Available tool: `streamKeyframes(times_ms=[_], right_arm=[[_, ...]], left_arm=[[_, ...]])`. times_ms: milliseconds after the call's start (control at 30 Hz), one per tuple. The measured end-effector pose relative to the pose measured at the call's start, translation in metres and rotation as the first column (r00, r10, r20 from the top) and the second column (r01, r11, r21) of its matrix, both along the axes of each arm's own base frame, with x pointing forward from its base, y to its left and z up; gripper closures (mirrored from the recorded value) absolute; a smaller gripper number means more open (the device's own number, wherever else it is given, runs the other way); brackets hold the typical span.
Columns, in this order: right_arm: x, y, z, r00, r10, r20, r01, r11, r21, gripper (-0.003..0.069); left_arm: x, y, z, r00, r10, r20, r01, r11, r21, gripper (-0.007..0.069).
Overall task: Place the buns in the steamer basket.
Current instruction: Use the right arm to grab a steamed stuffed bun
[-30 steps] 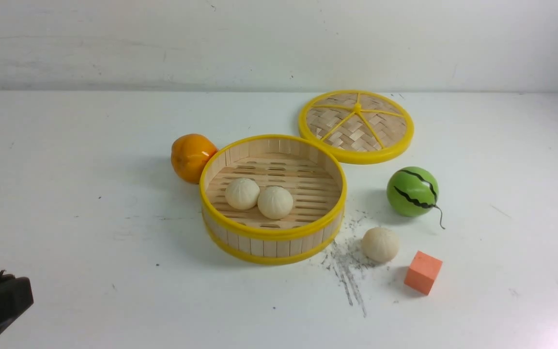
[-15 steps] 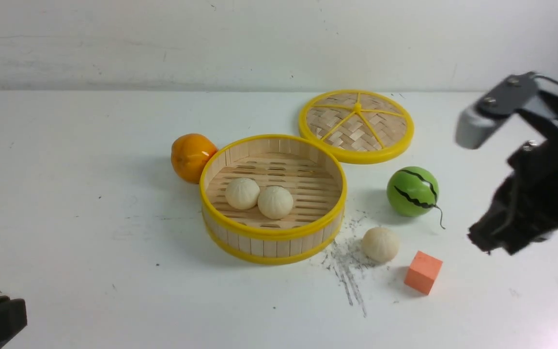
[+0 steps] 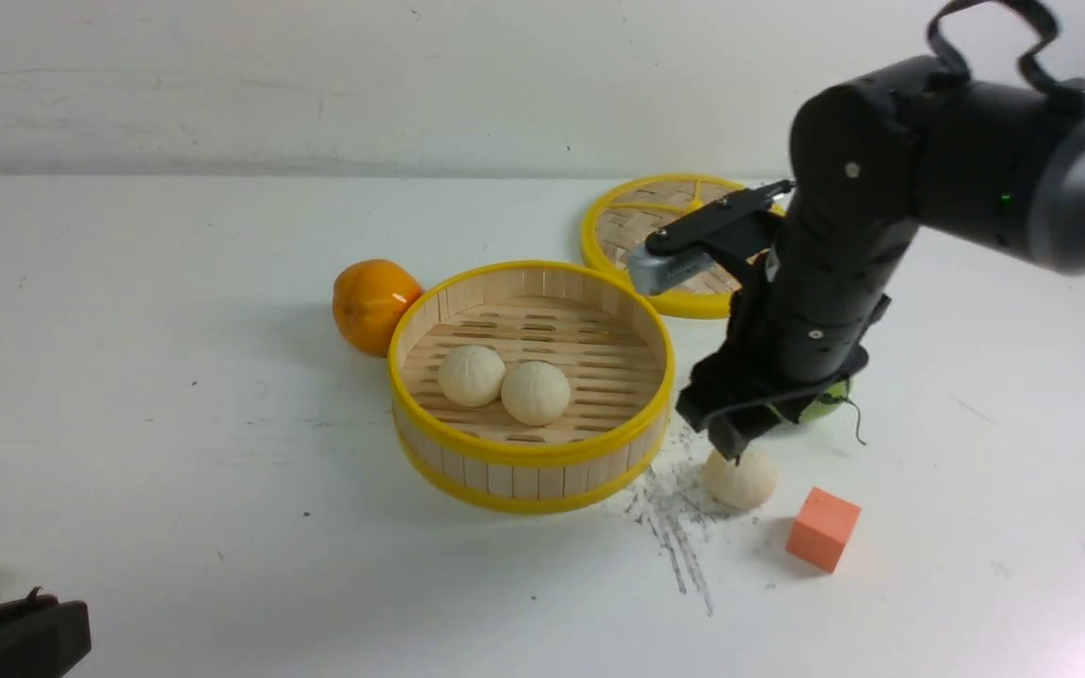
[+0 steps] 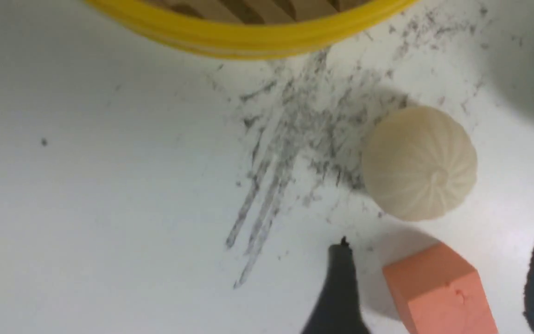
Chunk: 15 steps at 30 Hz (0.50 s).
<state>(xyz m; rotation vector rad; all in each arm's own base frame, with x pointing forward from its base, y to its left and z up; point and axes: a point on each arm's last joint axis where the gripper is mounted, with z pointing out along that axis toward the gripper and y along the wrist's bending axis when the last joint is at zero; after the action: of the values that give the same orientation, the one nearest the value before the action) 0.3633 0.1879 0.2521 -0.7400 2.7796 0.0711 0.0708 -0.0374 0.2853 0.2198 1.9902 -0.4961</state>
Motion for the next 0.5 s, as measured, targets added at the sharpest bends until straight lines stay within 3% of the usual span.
streamKeyframes(times_ms=[100, 200, 500], right_arm=[[0.011, 0.006, -0.017, 1.0, -0.012, -0.013, 0.012, 1.0, -0.003, 0.0078], [0.018, 0.009, -0.037, 0.999, -0.036, -0.038, 0.036, 0.999, -0.01, 0.0079], [0.029, 0.008, -0.062, 0.992, -0.122, -0.021, 0.12, 0.991, -0.062, 0.024]], left_arm=[[0.0, 0.0, 0.0, 1.0, 0.0, 0.0, 0.0, 1.0, 0.0, 0.0516], [0.0, 0.0, 0.0, 1.0, 0.0, 0.0, 0.0, 1.0, 0.0, 0.0516], [0.0, 0.0, 0.0, 1.0, 0.0, 0.001, 0.0, 1.0, 0.001, 0.0513]])
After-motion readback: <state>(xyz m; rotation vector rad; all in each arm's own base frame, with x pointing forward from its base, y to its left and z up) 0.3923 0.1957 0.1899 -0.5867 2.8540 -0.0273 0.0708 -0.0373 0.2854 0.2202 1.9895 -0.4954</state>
